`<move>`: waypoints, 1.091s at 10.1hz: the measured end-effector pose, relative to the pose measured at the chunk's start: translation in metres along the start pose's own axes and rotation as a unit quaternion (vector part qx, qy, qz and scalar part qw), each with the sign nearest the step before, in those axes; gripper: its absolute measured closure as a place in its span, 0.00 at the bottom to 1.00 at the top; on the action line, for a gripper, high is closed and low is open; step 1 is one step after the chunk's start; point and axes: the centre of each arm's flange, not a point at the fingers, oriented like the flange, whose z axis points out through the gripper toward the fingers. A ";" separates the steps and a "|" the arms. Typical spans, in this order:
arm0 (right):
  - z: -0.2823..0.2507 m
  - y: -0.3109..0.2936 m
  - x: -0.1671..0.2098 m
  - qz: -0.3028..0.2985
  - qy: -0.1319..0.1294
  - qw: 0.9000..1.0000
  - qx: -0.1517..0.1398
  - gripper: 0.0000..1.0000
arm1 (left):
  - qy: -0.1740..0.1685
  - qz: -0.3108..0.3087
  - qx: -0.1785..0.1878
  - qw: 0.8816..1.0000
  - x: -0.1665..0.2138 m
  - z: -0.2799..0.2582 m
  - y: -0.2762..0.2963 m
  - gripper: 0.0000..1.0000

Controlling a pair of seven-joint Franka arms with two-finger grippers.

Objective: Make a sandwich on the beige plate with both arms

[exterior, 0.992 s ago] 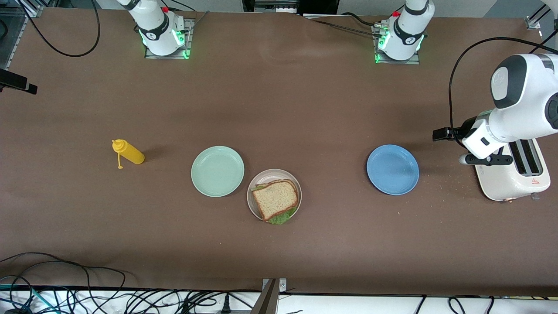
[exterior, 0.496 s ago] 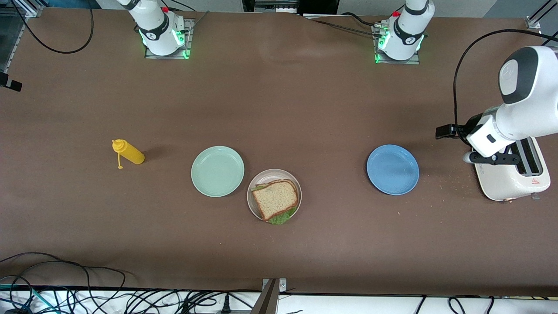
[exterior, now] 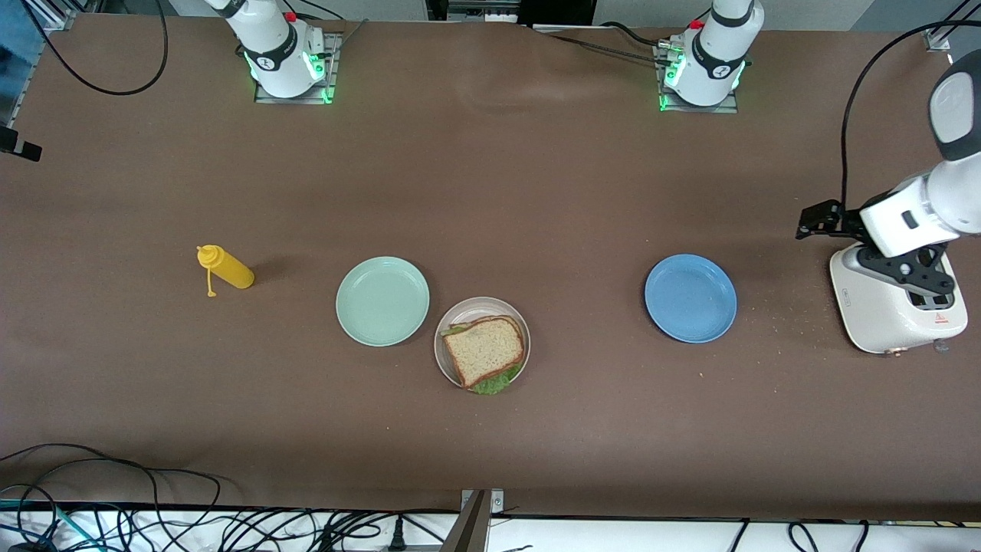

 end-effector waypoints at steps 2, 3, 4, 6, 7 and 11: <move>-0.001 -0.004 0.002 -0.004 0.004 1.000 -0.021 0.00 | 0.031 -0.043 0.012 0.999 0.003 -0.031 -0.006 0.00; -0.001 -0.012 0.003 -0.012 0.005 0.999 -0.036 0.00 | 0.039 -0.088 0.020 0.995 0.005 -0.040 -0.006 0.00; -0.001 -0.023 0.005 -0.019 0.006 0.999 -0.048 0.00 | 0.043 -0.111 0.023 0.993 0.008 -0.045 -0.002 0.00; -0.005 -0.031 0.004 -0.009 0.017 0.998 -0.055 0.00 | 0.047 -0.111 0.023 0.992 0.010 -0.049 0.005 0.00; -0.009 -0.033 0.004 -0.003 0.026 0.998 -0.060 0.00 | 0.050 -0.110 0.024 0.992 0.010 -0.053 0.006 0.00; -0.018 -0.059 0.006 -0.023 0.045 0.993 -0.108 0.00 | 0.039 -0.110 0.022 0.993 -0.004 -0.071 0.010 0.00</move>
